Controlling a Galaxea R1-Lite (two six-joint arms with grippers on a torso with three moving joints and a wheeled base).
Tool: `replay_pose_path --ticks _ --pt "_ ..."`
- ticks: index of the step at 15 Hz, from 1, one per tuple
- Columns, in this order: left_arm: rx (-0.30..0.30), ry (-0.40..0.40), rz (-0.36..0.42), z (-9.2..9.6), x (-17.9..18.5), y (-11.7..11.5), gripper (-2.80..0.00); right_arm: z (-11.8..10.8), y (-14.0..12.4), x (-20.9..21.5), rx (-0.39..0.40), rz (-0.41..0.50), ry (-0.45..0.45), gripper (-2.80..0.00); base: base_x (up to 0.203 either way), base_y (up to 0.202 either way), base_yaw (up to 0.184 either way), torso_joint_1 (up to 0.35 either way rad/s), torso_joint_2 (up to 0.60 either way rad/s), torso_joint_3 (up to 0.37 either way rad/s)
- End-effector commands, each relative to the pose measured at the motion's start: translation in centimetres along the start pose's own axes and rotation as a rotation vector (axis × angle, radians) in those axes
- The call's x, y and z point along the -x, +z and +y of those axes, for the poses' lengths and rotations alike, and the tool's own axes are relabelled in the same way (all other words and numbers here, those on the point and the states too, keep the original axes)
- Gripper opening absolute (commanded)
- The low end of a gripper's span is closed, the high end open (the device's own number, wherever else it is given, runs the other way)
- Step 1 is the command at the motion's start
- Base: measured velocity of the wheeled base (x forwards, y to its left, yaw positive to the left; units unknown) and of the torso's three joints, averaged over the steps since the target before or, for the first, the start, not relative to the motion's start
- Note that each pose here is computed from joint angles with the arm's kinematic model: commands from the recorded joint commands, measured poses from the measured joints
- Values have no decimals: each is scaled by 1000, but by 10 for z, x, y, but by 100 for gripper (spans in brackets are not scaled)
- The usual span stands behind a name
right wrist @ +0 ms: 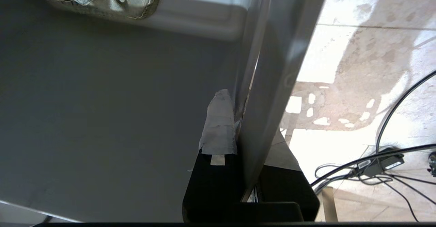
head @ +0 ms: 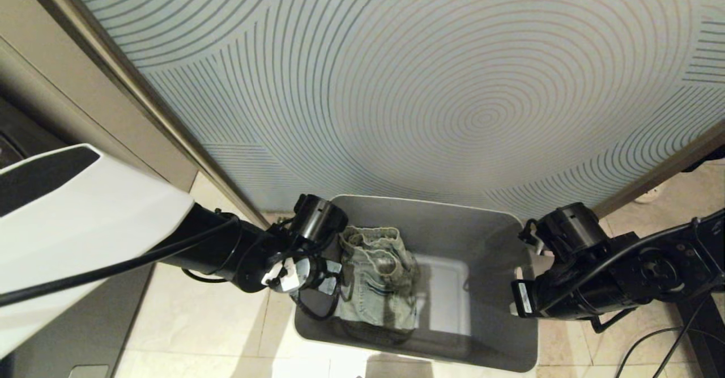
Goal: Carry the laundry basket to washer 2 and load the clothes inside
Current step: Pick up the clothes basket and put it beside the washing machine
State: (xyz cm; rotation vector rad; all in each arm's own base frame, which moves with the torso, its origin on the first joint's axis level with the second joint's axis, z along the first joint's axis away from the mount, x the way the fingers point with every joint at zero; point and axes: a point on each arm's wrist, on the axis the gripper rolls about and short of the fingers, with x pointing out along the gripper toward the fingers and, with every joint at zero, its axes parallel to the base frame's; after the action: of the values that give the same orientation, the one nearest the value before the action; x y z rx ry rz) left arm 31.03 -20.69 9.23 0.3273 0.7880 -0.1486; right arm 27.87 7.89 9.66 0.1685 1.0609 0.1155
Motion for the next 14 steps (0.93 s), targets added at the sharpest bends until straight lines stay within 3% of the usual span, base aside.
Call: replay_pose_path --ticks 1,14 --pt "1 2 0 0 0 -1 -280 1 0 0 0 -1 3 -280 0 0 0 5 2 204" --pt "-2 3 5 0 1 -3 -280 1 -1 10 6 -4 5 -280 0 0 0 1 1 203"
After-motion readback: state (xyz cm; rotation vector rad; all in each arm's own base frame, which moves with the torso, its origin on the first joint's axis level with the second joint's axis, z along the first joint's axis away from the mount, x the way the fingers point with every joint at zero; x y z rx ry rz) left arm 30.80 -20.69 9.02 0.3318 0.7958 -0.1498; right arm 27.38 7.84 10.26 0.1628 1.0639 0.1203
